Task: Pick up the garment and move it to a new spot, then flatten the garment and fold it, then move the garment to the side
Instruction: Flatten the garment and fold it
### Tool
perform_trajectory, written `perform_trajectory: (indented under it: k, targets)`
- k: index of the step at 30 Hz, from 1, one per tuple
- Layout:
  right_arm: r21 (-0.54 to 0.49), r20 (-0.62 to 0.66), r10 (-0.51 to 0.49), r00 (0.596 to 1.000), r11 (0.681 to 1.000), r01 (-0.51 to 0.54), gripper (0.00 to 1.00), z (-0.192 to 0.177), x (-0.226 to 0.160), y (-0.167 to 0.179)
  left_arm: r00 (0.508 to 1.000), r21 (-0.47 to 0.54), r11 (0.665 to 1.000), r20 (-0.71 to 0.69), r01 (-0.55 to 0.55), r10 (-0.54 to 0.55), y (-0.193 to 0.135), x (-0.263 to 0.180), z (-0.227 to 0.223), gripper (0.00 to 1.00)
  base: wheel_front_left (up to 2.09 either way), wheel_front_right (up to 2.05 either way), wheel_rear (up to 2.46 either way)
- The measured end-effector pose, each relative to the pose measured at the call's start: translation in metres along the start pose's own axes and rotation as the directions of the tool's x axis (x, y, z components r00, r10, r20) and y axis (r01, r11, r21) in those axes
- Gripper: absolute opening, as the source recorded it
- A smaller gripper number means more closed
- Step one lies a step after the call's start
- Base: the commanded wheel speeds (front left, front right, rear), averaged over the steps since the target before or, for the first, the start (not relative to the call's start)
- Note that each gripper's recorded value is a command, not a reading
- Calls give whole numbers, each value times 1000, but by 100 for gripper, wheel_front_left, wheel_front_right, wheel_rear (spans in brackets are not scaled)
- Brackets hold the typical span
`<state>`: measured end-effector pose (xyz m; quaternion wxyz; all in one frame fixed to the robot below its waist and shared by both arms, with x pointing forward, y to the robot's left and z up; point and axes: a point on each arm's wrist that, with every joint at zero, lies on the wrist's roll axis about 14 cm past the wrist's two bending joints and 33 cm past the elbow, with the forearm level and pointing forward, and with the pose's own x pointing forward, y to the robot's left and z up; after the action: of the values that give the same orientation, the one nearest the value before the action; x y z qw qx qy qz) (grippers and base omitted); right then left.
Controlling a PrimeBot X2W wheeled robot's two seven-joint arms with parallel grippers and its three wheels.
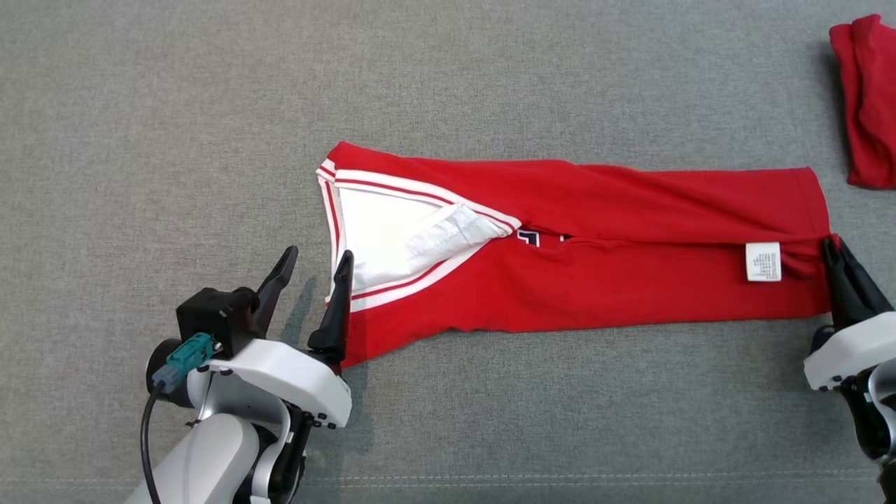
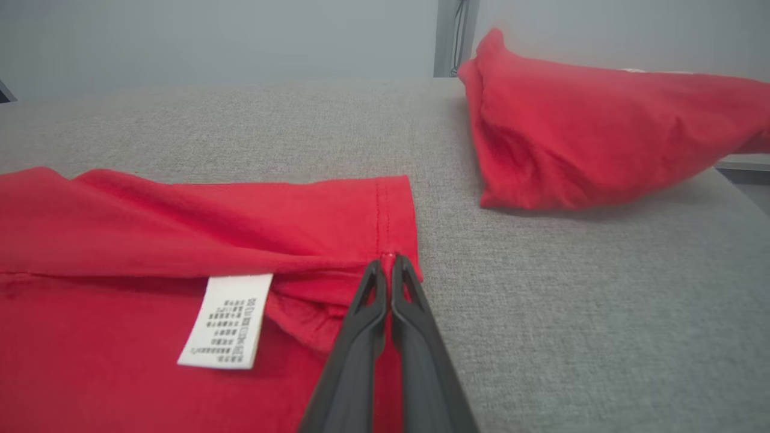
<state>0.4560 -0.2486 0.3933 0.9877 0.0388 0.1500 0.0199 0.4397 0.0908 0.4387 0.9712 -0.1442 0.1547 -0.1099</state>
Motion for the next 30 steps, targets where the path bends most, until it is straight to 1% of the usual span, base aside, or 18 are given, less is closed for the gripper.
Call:
perform_trajectory:
  k: [1,2,3,4,8,9,10,11,14,18,20,22,24,28,30]
  targets:
    - [3,-10,-7,1000,1000,7,0,-3,-1,-1,1000,-1,1000,14,1,-1,-1,0,3,100,0,0,0]
    - [2,-18,-14,1000,1000,14,5,-6,-3,-2,1000,-1,1000,29,1,0,-1,-1,6,100,0,0,0]
    - [-4,-27,-21,999,1000,21,48,-8,-4,-4,999,-2,1000,41,0,0,-1,-2,8,100,0,0,0]
    - [-8,-29,-31,999,1000,30,100,-9,-5,-6,999,-1,1000,53,-1,1,-1,-4,10,100,0,0,0]
    - [-4,7,-66,998,998,66,100,3,-8,-13,993,-2,1000,116,-24,24,1,-11,20,100,0,0,0]
    - [-4,7,-66,998,998,66,100,3,-8,-13,993,-2,1000,116,-24,24,1,-11,20,100,0,0,0]
    - [0,43,-66,997,998,66,100,14,-8,-10,988,-13,999,151,-37,39,3,-16,26,100,0,0,0]
    - [0,43,-66,997,998,66,100,14,-8,-10,988,-13,999,151,-37,39,3,-16,26,100,0,0,0]
    - [14,119,-47,992,999,46,100,37,-11,4,979,-28,998,195,-52,57,4,-23,34,100,0,0,0]
    - [29,224,-27,974,999,21,100,65,-23,20,964,-47,997,253,-69,78,4,-31,48,100,0,0,0]
    - [35,260,-16,966,999,8,100,73,-32,27,954,-45,996,286,-77,86,4,-34,57,100,0,0,0]
    - [43,296,-5,955,999,-8,100,82,-40,35,939,-22,997,333,-80,82,3,-38,69,100,0,0,0]
    - [49,327,4,945,999,-21,100,89,-49,42,927,-25,996,363,-90,93,4,-42,76,100,0,0,0]
    - [66,371,17,928,997,-44,100,99,-65,52,920,-34,996,384,-77,84,-2,-53,75,100,0,0,0]
    - [70,384,22,923,996,-53,100,100,-73,55,914,-22,997,398,-70,73,-5,-58,77,100,0,0,0]
